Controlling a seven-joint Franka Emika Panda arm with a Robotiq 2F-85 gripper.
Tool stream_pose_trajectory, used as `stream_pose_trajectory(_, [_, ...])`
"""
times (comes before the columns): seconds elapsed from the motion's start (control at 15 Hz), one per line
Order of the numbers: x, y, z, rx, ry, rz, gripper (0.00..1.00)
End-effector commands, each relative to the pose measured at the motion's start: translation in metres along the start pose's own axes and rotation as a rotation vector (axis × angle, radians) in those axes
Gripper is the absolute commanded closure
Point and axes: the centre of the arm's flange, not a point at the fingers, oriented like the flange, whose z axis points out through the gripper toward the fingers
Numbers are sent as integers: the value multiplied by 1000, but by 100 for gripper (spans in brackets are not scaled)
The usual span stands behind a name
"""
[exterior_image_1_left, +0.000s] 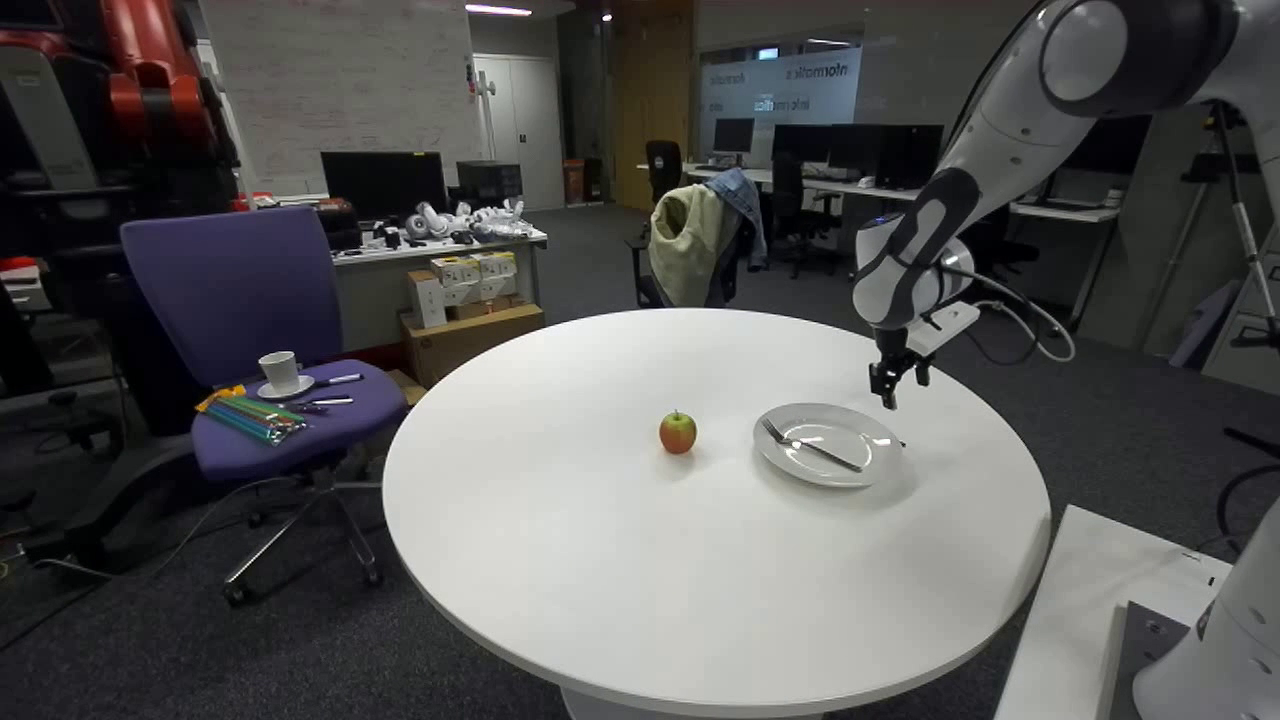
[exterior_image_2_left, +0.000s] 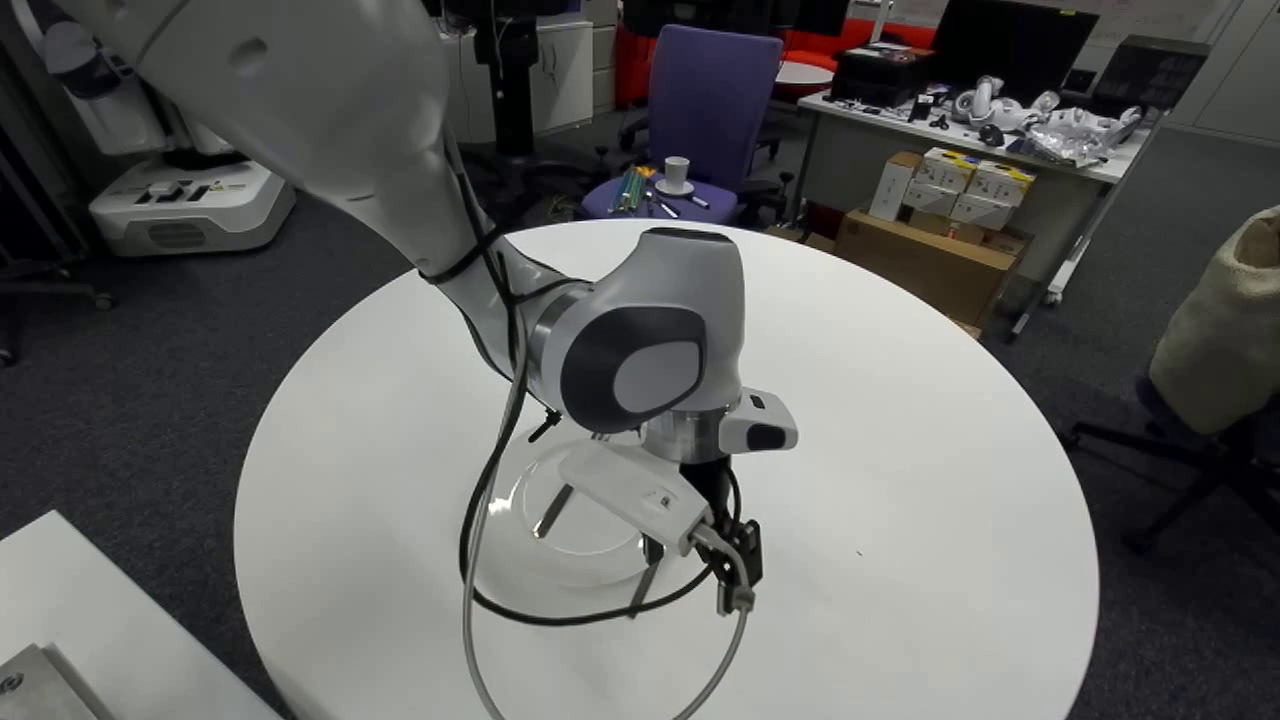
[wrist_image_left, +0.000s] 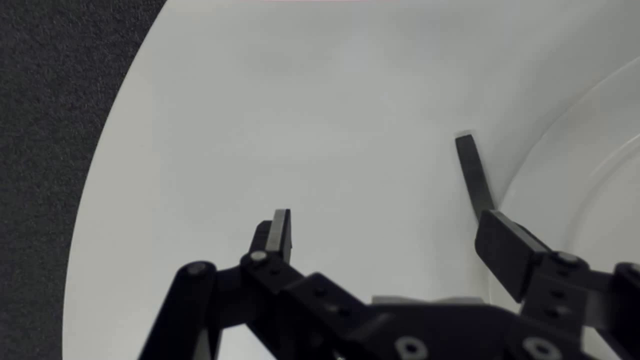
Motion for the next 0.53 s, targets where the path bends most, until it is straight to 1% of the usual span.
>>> stream_pose_trajectory(0.0, [26,1,10,-58,-7,85,0])
stream_pose_trajectory(0.2, [42,5,12,-90,18,151,0])
stream_pose_trajectory(0.33, [51,10,9,-124,40,190,0])
stream_pose_trajectory(0.47, [61,12,5,-140,69,223,0])
